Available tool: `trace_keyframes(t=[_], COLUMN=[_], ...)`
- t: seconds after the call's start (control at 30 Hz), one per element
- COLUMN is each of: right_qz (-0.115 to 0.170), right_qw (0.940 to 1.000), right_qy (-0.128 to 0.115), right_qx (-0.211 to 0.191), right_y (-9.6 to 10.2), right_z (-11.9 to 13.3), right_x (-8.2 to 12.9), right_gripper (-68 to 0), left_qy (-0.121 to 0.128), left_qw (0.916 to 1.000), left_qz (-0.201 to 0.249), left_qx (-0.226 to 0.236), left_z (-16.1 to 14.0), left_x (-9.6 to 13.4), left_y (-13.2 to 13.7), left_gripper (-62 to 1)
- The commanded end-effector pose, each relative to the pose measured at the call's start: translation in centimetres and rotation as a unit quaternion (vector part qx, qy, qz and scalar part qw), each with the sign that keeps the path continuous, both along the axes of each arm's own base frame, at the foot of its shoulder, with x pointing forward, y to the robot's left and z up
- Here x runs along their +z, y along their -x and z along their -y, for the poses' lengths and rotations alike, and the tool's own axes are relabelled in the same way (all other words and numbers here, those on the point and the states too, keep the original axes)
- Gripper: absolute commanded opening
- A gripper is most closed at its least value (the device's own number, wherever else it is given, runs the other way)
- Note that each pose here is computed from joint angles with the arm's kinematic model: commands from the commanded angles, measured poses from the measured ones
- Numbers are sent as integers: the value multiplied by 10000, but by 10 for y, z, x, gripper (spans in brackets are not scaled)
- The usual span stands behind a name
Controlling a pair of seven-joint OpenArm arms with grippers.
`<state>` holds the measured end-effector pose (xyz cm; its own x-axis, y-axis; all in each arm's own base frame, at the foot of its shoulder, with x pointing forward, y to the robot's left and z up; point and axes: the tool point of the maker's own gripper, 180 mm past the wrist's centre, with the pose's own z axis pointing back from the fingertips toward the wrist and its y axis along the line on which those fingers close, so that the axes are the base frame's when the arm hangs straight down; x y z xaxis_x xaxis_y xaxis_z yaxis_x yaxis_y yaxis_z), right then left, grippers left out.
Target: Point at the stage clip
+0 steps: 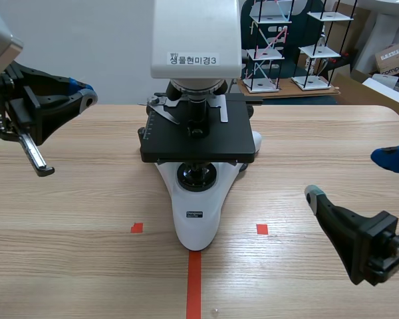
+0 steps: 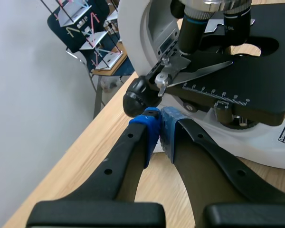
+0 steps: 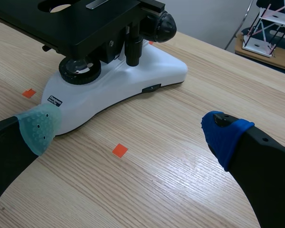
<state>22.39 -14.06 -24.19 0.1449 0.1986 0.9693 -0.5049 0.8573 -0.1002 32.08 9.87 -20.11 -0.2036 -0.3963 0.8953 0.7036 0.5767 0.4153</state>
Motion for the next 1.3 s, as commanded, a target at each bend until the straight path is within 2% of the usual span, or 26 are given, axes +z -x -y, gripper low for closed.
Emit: trace_keyframes(t=[0.0, 1.27], right_qz=[203, 201], right_qw=[9998, 9998], right_qy=[-28, -25], right_qx=[16, 16], right_y=[-3, -3], right_z=[0, 0], right_x=[12, 12], right_gripper=[-19, -19], left_qy=[20, -48], left_qw=[9999, 9999], left_qz=[105, 60], left_qx=[-71, -75], left_z=[4, 6], left_x=[7, 5], left_y=[0, -1], left_gripper=[-582, -582])
